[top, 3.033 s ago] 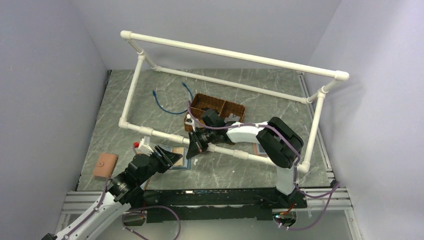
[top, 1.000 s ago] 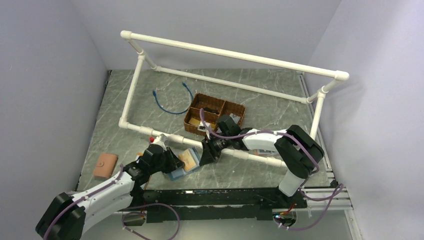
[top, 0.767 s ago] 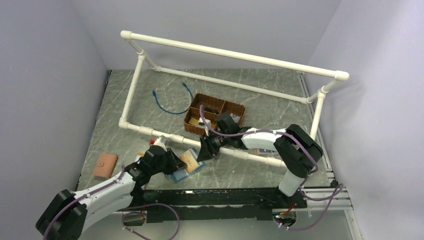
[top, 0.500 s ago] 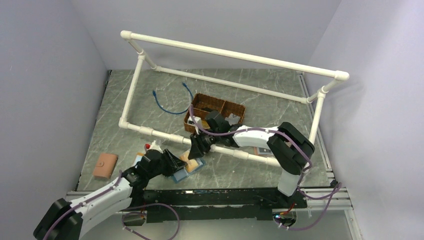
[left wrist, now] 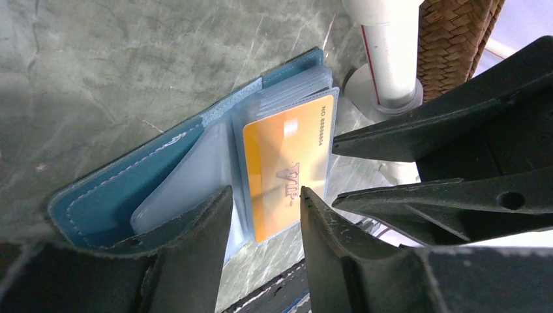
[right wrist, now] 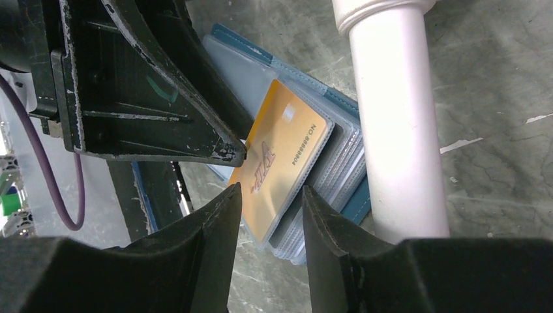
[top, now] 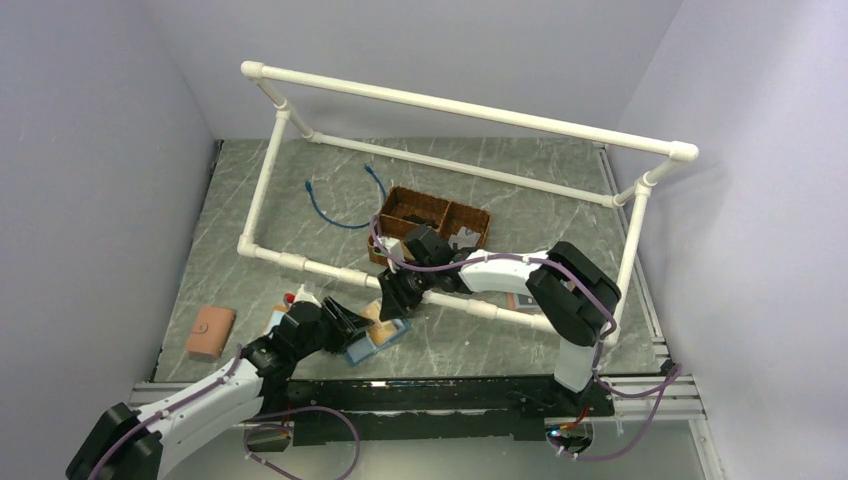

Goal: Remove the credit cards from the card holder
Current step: Remove the credit card from the card holder.

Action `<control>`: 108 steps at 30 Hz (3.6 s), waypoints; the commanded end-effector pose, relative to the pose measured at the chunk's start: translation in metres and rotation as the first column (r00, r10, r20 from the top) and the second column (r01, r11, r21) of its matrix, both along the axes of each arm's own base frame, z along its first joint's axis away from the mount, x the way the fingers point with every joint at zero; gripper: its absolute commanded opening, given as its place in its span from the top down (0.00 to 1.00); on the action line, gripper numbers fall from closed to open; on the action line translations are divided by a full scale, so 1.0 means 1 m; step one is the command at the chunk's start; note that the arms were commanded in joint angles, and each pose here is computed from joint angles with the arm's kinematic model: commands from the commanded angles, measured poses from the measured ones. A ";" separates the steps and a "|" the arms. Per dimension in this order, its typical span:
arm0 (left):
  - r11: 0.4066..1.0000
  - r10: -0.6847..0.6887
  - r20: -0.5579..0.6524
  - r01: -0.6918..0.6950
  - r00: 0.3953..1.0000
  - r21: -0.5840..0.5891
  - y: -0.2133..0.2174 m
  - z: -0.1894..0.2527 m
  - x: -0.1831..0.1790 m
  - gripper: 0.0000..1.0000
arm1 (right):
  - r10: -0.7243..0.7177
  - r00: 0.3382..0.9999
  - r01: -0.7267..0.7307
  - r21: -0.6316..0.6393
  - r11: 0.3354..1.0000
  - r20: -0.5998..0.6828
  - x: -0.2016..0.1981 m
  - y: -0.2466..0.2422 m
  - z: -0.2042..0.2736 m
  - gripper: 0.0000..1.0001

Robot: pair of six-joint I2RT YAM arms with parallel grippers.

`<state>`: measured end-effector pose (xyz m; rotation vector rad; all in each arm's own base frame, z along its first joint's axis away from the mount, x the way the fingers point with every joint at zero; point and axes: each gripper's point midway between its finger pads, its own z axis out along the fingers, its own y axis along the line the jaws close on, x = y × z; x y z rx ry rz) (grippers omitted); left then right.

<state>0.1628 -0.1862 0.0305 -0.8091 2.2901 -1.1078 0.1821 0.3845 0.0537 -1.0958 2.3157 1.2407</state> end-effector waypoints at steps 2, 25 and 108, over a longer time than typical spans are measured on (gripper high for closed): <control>0.998 0.035 -0.058 -0.031 0.998 0.060 0.009 -0.023 -0.003 0.52 | -0.021 0.995 0.023 -0.025 0.999 0.097 0.016 0.003 0.008 0.58; 0.997 0.027 -0.054 -0.023 0.998 0.070 0.011 -0.024 -0.005 0.57 | 0.046 0.995 -0.043 0.034 0.999 -0.093 -0.020 0.017 0.006 0.74; 0.937 -0.219 0.538 0.329 0.814 -0.116 -0.036 0.103 -0.009 0.69 | 0.153 0.897 -0.021 0.306 0.952 -0.415 -0.030 0.006 0.063 1.00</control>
